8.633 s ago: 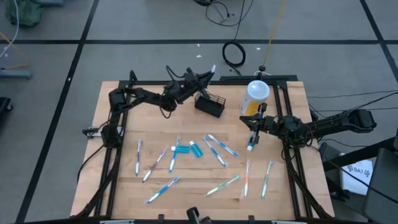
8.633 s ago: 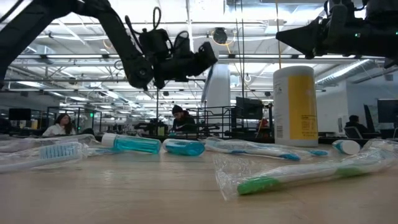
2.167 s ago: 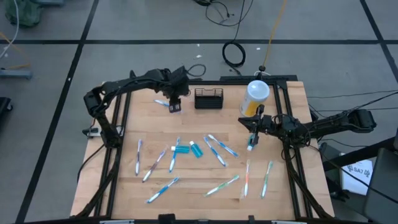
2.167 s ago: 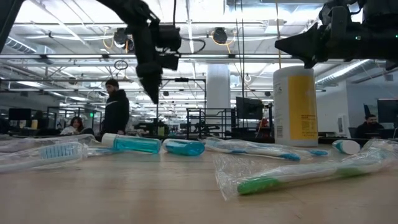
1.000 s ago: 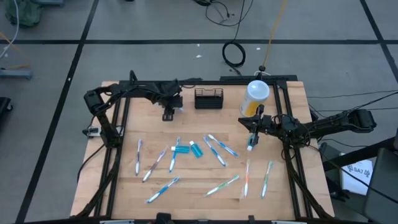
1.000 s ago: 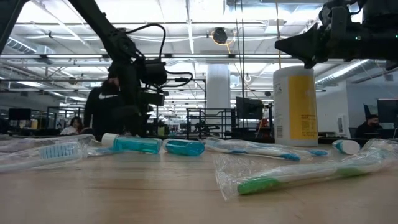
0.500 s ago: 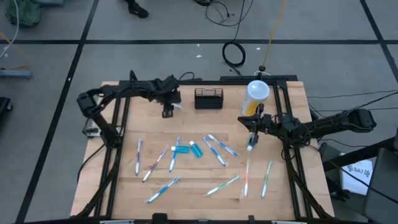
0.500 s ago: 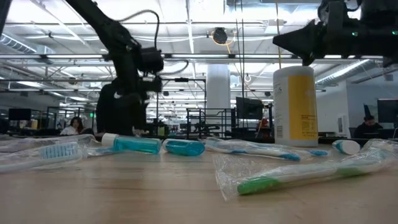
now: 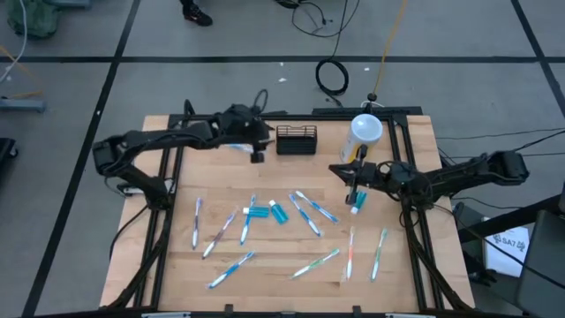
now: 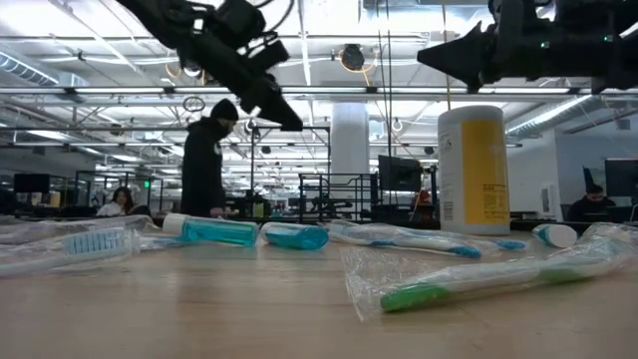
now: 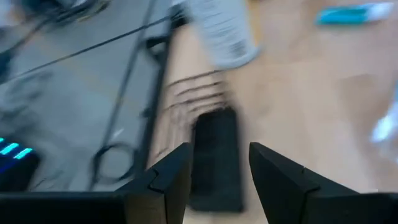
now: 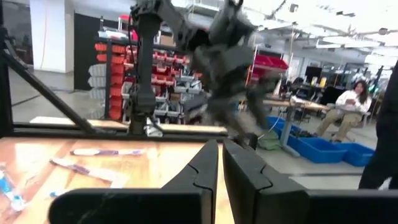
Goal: Pick & Place toothbrushing station
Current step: Adjust the black wire organizer
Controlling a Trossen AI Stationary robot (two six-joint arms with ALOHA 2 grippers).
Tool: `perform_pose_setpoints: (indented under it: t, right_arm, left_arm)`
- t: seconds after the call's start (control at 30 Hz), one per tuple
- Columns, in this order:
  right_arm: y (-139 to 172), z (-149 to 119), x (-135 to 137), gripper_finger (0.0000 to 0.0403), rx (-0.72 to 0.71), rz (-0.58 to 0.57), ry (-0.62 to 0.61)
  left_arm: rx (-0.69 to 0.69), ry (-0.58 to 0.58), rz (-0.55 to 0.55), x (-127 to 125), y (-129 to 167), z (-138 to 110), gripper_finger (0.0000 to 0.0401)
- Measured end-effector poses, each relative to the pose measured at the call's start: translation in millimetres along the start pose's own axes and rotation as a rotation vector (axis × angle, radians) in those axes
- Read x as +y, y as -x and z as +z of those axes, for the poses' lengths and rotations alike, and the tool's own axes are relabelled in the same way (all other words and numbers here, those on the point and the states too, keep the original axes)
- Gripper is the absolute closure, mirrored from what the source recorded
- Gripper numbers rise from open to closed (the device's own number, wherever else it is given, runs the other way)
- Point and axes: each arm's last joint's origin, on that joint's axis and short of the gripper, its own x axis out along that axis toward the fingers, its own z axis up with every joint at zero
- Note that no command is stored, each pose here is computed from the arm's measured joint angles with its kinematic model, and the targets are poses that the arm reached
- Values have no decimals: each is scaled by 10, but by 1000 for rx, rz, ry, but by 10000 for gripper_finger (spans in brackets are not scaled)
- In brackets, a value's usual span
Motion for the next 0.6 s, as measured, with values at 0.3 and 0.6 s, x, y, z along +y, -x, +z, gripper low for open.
perform_pose_setpoints:
  t: [0.3,0.6]
  right_arm:
    - [27,59,-21,383,-32,-10,89]
    - [29,51,-20,383,-25,-8,94]
  left_arm:
    - [43,125,-96,116,-745,33,231]
    - [212,222,-169,171,-1075,-154,231]
